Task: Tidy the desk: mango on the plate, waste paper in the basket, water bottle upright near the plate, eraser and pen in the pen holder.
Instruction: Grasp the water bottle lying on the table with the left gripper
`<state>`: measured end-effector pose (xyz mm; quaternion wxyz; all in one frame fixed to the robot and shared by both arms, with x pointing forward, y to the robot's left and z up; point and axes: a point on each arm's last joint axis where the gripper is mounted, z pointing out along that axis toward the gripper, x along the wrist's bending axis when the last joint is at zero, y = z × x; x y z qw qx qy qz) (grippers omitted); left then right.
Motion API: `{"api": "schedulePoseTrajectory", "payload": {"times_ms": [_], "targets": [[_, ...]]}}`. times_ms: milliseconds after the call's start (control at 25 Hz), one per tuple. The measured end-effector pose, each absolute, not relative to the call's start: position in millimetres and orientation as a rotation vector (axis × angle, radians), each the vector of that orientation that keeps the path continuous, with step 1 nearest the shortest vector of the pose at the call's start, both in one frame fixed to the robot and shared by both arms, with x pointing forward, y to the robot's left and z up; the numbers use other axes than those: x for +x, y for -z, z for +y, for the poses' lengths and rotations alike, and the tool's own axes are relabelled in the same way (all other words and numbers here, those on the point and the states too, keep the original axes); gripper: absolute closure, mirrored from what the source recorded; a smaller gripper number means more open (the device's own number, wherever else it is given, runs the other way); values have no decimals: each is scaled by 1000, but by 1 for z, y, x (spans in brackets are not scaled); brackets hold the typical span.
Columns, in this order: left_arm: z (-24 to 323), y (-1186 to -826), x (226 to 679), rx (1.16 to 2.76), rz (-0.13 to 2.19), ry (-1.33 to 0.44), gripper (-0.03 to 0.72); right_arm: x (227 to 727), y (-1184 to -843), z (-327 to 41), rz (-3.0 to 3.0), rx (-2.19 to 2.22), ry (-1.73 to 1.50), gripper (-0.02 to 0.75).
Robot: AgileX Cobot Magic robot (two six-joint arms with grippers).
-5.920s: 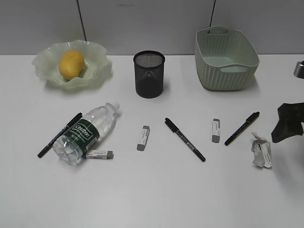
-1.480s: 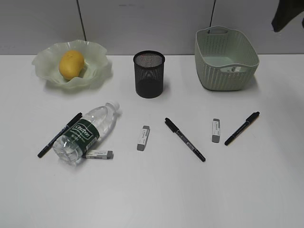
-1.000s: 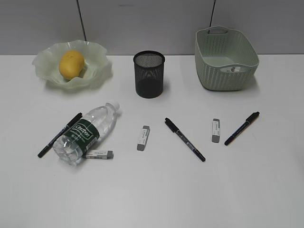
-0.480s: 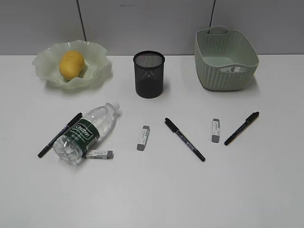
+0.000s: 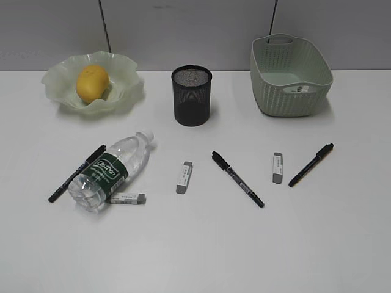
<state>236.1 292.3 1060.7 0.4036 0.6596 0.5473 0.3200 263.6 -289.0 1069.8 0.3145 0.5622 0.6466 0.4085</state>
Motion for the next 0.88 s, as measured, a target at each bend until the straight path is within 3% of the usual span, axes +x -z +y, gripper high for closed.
{"api": "schedulePoseTrajectory", "payload": {"times_ms": [320, 640, 880], "targets": [[289, -1070, 269, 1732, 1460, -731, 212, 264, -1070, -289, 1703, 1482, -1077, 208], [277, -1093, 346, 1772, 1524, -598, 132, 264, -1070, -289, 1701, 1480, -1080, 208], [251, -1096, 416, 1926, 1544, -402, 116, 264, -1070, -289, 1701, 1480, -1080, 208]]}}
